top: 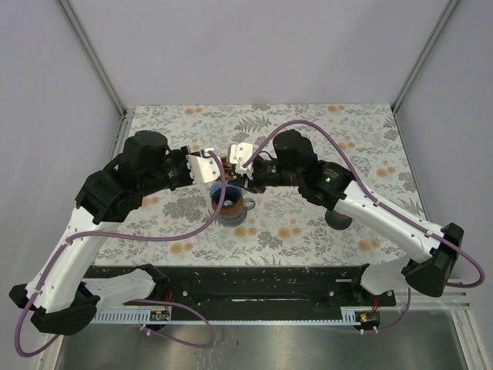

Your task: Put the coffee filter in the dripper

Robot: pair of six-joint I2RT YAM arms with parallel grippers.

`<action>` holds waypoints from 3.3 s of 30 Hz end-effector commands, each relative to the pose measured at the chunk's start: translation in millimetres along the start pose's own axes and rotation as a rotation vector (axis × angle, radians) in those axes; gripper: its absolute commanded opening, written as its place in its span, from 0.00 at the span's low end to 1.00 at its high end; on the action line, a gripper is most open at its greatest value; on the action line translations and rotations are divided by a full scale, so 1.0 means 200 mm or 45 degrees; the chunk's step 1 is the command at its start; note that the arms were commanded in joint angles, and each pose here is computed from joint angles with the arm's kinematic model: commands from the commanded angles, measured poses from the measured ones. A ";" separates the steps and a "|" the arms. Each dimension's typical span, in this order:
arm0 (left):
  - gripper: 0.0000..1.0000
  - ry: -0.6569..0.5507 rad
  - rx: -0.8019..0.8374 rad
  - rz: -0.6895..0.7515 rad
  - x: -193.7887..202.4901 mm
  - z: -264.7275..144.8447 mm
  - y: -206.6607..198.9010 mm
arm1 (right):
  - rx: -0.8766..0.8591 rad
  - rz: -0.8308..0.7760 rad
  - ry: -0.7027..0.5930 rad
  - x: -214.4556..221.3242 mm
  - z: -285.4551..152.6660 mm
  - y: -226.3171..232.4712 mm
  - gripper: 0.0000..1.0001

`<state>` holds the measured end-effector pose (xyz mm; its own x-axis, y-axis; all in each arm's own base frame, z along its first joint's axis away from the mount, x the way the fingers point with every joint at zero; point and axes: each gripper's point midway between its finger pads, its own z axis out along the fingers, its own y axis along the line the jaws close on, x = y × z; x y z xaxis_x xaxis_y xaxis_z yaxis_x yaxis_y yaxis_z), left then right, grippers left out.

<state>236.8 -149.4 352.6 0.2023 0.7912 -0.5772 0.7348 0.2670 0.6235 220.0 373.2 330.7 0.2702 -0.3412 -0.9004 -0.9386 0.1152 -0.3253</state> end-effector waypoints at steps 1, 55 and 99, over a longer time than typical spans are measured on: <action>0.00 -0.066 -0.045 0.009 -0.06 -0.02 0.04 | 0.031 -0.040 -0.117 -0.16 -0.03 -0.06 0.33; 0.00 0.055 -0.422 -1.187 1.07 0.61 0.49 | 0.582 0.161 -0.072 -0.15 -0.40 -0.45 0.00; 0.78 -0.450 0.308 -0.621 -0.10 -0.04 0.15 | 0.089 0.129 -0.005 -0.04 -0.20 -0.16 0.00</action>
<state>328.5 -115.7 369.4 -0.1218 0.3322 -0.9353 0.7901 0.6028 0.1112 245.5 332.4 338.7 0.1259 -0.3604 -0.9243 -0.9402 0.2539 -0.2270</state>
